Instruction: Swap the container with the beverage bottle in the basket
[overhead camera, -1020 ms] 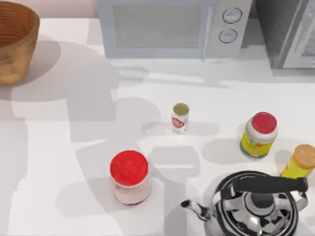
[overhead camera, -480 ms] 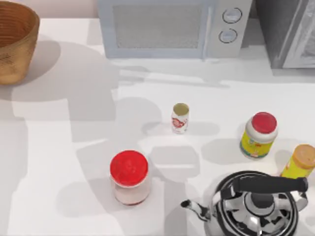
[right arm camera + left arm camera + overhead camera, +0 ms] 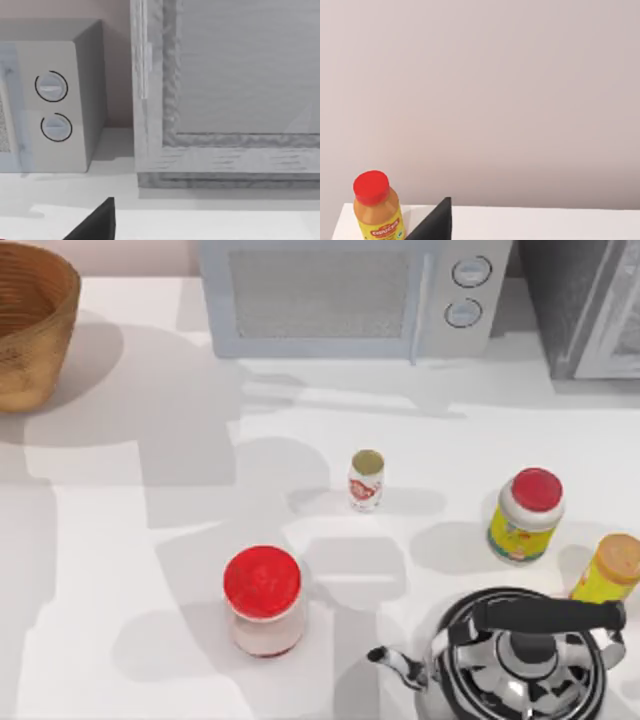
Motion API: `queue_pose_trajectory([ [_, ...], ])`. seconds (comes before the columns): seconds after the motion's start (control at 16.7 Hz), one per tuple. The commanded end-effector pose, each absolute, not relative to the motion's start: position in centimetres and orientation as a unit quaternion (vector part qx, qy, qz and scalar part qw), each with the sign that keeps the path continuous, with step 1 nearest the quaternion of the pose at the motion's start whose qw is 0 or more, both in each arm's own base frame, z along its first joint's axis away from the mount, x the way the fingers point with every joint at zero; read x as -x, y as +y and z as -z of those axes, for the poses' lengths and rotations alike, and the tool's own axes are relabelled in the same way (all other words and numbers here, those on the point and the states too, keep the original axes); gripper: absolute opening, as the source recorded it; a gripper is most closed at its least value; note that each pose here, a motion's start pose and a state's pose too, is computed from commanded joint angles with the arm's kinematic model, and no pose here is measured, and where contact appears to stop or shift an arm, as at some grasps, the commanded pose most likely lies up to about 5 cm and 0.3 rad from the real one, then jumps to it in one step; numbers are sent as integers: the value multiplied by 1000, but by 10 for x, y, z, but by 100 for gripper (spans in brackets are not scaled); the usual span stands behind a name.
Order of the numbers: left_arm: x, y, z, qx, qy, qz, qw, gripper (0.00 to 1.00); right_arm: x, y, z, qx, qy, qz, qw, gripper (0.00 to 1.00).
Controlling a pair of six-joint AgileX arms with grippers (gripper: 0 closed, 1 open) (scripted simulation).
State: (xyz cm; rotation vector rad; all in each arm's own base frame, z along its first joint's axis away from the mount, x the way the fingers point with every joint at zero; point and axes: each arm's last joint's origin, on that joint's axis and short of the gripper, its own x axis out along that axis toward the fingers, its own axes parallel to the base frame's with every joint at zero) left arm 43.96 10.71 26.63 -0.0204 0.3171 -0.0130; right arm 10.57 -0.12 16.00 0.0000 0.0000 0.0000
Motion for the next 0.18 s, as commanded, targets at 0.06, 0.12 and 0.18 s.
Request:
queue_pose_trajectory([
  [0.06,-440,107,-266,10,158,6,987,100,-106,-1,-160,0,0,0,1000,100],
  [0.12,-440,107,-266,10,158,6,987,100,-106,-1,-160,0,0,0,1000,100],
  [0.18,-440,107,-266,10,158,6,987,100,-106,-1,-160,0,0,0,1000,100],
])
